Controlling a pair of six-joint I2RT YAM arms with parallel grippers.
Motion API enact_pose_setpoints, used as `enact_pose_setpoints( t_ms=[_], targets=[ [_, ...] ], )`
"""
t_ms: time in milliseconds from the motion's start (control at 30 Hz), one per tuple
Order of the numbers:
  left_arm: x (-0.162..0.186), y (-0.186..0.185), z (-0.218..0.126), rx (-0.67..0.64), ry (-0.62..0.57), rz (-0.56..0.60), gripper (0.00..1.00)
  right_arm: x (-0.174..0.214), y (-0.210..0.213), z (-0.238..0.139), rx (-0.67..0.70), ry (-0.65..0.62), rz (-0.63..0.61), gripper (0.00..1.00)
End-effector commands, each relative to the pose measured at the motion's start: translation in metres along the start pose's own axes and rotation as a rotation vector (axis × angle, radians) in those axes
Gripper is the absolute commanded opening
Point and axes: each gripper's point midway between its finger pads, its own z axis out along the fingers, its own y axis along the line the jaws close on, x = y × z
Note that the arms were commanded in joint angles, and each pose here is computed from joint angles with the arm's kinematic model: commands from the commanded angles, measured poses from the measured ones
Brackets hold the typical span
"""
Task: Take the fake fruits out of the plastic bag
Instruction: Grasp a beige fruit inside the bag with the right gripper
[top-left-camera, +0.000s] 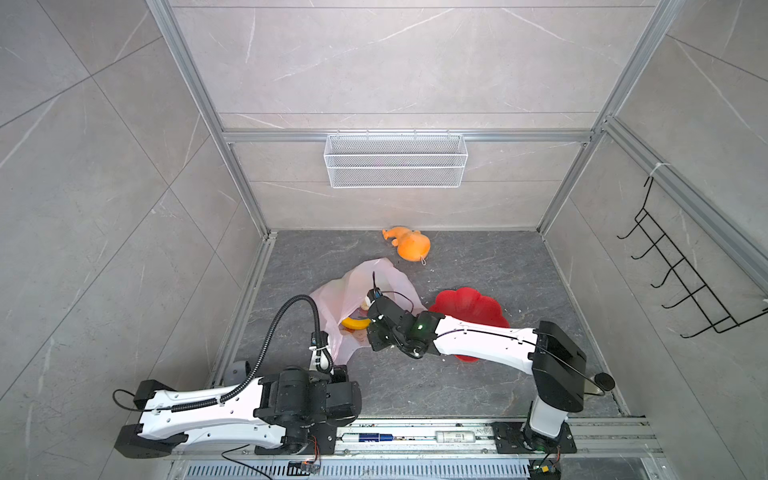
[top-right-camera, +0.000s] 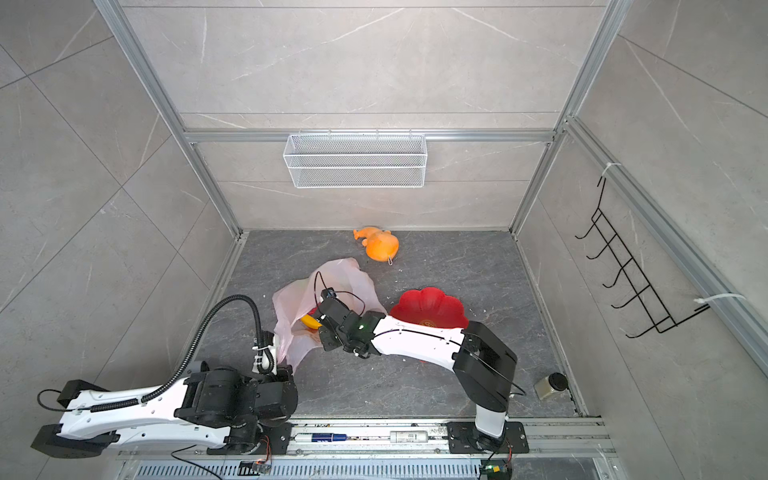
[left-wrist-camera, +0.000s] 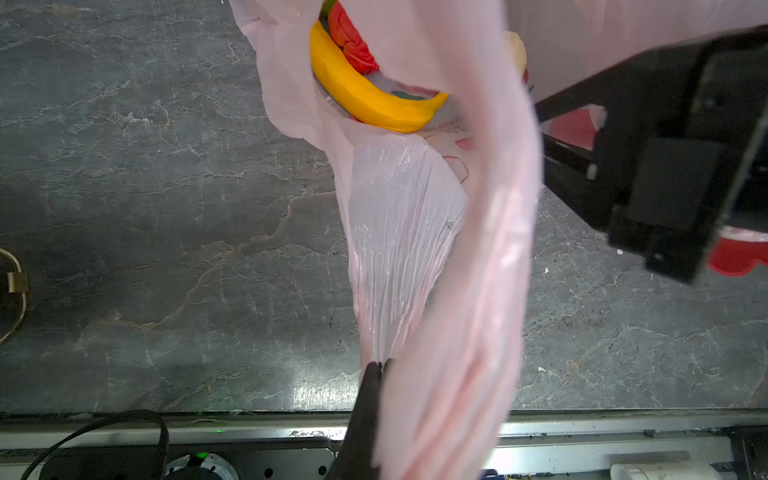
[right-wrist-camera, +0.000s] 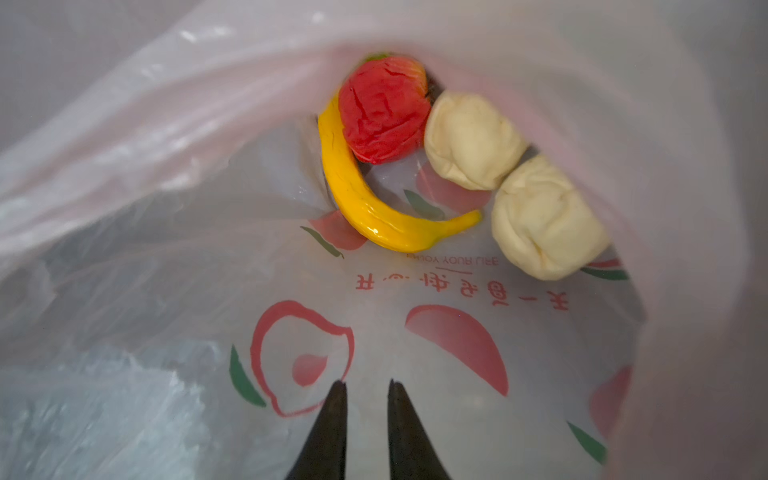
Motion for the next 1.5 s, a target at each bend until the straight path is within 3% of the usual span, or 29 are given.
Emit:
enact_pose_setpoints(
  t_ms=[0, 200, 400, 633, 933, 1033, 1367, 1467],
  targets=[
    [-0.002, -0.005, -0.007, 0.023, 0.017, 0.022, 0.0, -0.005, 0.005, 0.015, -0.002, -0.017, 0.034, 0.22],
    [-0.009, 0.002, -0.014, 0.041, 0.006, -0.003, 0.0, 0.024, -0.012, 0.045, 0.037, 0.055, 0.082, 0.21],
    [-0.027, 0.005, -0.02, 0.072, -0.082, -0.039, 0.0, 0.042, -0.026, 0.048, 0.076, 0.09, 0.099, 0.21],
    [-0.032, 0.006, -0.02, 0.071, -0.112, -0.044, 0.0, 0.026, -0.048, 0.036, 0.16, 0.032, 0.082, 0.24],
    [-0.019, 0.004, -0.01, 0.052, -0.076, -0.016, 0.0, -0.03, -0.094, 0.026, 0.273, -0.095, 0.11, 0.39],
    [-0.014, 0.002, -0.007, 0.054, -0.063, -0.006, 0.0, -0.043, -0.102, 0.029, 0.278, -0.107, 0.117, 0.48],
    [-0.019, -0.026, -0.005, 0.107, -0.097, 0.038, 0.0, -0.056, -0.102, 0.046, 0.231, -0.096, 0.121, 0.79],
    [-0.023, -0.032, -0.006, 0.117, -0.117, 0.041, 0.0, -0.056, -0.104, 0.05, 0.239, -0.088, 0.122, 0.82]
  ],
)
